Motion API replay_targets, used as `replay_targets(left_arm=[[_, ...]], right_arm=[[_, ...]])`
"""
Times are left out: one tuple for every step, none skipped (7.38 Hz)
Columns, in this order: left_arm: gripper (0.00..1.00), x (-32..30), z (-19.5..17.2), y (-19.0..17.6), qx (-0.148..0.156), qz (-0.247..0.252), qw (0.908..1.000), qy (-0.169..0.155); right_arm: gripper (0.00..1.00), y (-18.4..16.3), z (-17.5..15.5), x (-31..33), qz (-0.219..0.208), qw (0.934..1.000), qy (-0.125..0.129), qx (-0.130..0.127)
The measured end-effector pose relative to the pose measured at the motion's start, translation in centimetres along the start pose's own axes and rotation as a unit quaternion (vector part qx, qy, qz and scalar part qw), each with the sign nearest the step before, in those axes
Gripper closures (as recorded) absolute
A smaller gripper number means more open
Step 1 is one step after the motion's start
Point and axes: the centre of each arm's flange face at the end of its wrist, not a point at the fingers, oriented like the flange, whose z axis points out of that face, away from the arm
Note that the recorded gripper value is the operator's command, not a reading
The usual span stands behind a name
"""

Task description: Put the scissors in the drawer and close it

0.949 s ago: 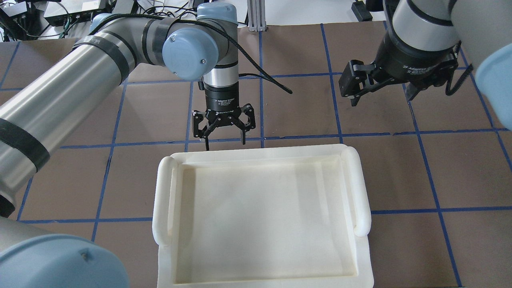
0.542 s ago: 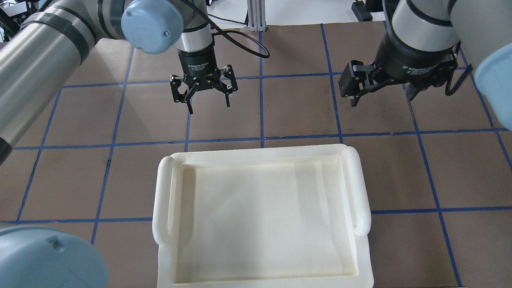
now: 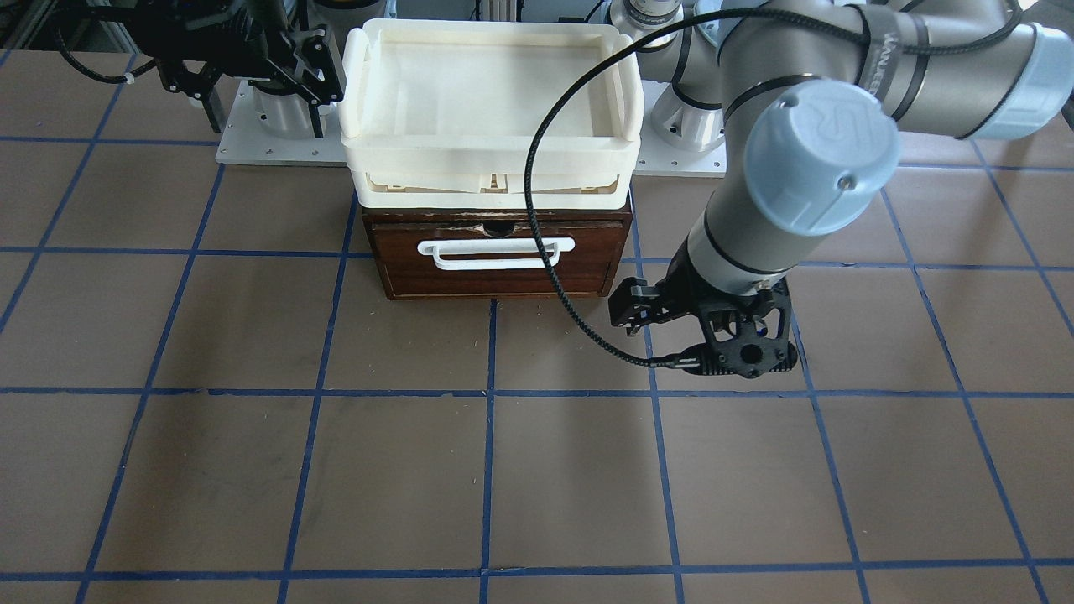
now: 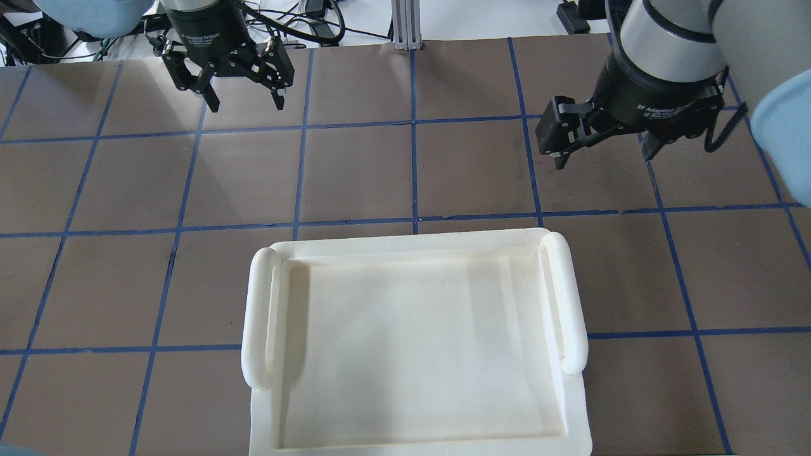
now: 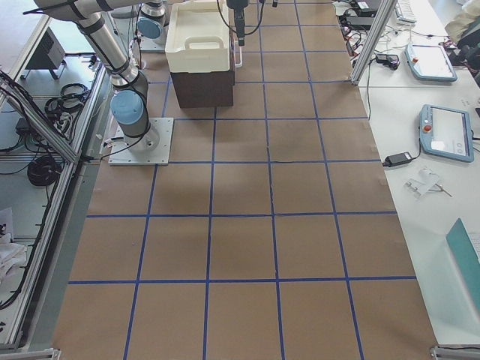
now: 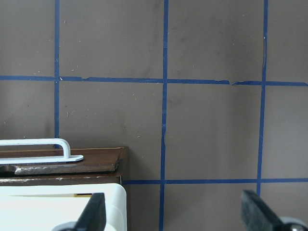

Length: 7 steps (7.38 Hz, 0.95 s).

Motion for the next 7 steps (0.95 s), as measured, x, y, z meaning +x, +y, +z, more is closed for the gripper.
replay_targets(left_arm=[[0.0,-1.4,-1.7,1.0,0.015,-0.002,0.9999,0.0],[0.0,-2.4,-2.7,2.1,0.026,-0.006,0.9996,-0.001],[0.0,-2.9,-2.8,3.1,0.041,-0.008,0.9991,-0.002],[0.0,-3.1,-2.3,4.0,0.059,-0.005,0.9982,-0.002],[0.0,-3.1,-1.5,4.8,0.073,0.002,0.9973,-0.005],[0.0,-3.2,-1.3,5.9,0.077,0.004,0.997,-0.008],[0.0,-3.5,-1.4,6.7,0.077,0.003,0.9969,-0.01]], right_arm=[[0.0,0.0,0.0,0.0,0.0,1.0,0.0,0.0],[0.0,0.0,0.0,0.0,0.0,1.0,-0.001,0.0],[0.0,0.0,0.0,0.0,0.0,1.0,0.0,0.0],[0.0,0.0,0.0,0.0,0.0,1.0,0.0,0.0],[0.0,0.0,0.0,0.0,0.0,1.0,0.0,0.0],[0.0,0.0,0.0,0.0,0.0,1.0,0.0,0.0],[0.0,0.0,0.0,0.0,0.0,1.0,0.0,0.0]])
